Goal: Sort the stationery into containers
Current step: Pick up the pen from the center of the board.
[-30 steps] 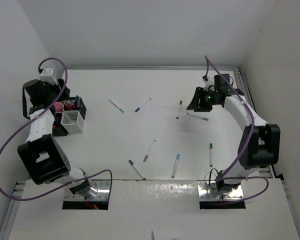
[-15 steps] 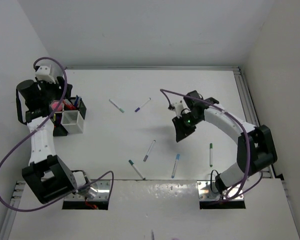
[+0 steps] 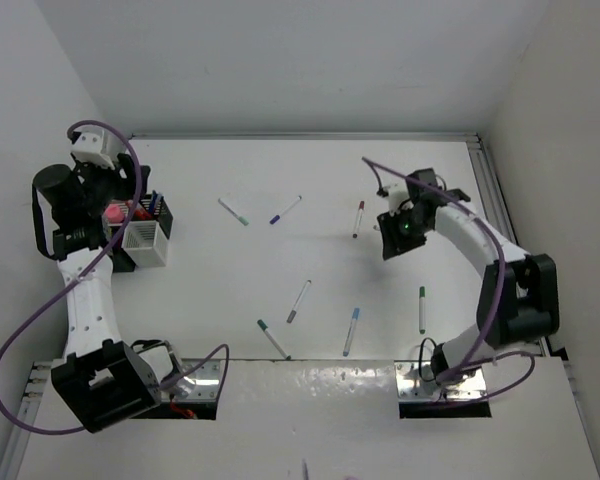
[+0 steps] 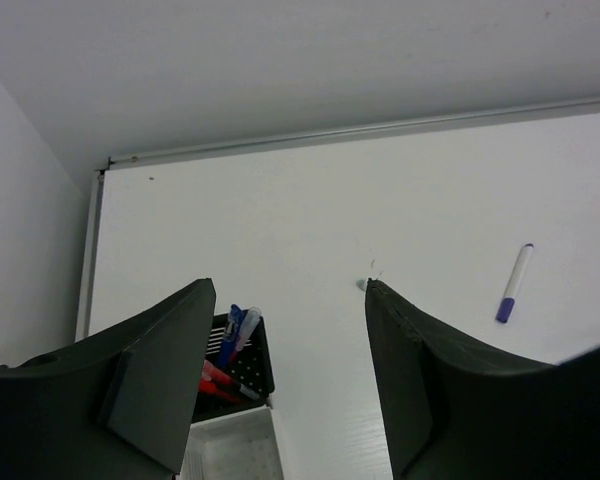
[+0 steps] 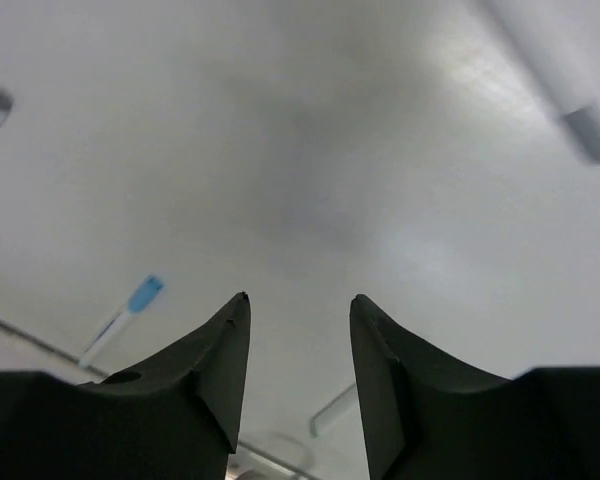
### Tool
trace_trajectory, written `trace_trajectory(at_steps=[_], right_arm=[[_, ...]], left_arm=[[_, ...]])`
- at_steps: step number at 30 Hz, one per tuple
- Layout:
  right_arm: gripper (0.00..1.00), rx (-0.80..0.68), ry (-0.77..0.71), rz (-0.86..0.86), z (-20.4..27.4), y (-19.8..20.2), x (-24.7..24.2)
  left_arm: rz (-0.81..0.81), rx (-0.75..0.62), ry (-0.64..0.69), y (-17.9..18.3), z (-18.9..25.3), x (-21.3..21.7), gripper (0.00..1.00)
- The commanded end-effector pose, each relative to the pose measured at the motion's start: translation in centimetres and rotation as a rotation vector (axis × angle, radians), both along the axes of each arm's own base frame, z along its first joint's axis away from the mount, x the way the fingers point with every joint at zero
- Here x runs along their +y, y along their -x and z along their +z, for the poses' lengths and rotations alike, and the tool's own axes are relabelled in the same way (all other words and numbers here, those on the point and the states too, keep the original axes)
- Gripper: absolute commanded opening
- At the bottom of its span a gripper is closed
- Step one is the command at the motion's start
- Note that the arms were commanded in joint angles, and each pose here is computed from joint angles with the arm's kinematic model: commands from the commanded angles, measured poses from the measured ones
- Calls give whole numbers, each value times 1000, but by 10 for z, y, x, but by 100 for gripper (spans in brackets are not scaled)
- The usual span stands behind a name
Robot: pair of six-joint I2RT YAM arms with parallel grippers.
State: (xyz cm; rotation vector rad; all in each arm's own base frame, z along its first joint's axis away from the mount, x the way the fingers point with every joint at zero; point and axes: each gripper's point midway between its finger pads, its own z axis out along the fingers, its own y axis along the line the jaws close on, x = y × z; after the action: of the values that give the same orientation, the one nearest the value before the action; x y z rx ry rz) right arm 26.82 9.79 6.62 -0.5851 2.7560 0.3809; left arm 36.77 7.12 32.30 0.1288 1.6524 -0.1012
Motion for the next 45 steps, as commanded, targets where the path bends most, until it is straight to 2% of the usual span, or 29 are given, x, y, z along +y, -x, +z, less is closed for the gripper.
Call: trace_trajectory(at_steps=[1,2,6,7,8,14,19,24,26,40,43,45], right_arm=[[44,-101,20,58,9,-59,-31],[45,-145,28,105,19,-79,-35],[41,-168,57,167,11,-120,-51],[40,-140,64,190,-3,-125,-53],[39,-167,68,198,5,-141,-52],[35,-111,66,297,-20,-157,-46],[33,-95,97,397,-32,-160,-41],[40,-58,115,466,-45,-156,-41],[40,-46,136,486,-49,-154,-41],[32,13,277,632,-93,-144,-53],[28,37,302,675,-99,-136,-56],[22,55,323,691,-103,-131,-60]], left_arm=[[-59,-23,10,-1,5,-16,68],[-71,-23,14,-2,5,-21,68],[-89,-27,21,-7,5,-28,68],[-92,-27,19,-9,5,-30,68],[-96,-28,20,-10,6,-32,68],[-90,-20,4,-13,5,-32,68],[-102,3,30,-18,-1,-35,68],[-109,17,44,-23,-5,-37,68],[-107,20,47,-24,-6,-37,68],[-120,11,22,-23,-2,-42,68],[-123,8,21,-23,0,-43,68],[-126,1,17,-22,4,-44,68]])
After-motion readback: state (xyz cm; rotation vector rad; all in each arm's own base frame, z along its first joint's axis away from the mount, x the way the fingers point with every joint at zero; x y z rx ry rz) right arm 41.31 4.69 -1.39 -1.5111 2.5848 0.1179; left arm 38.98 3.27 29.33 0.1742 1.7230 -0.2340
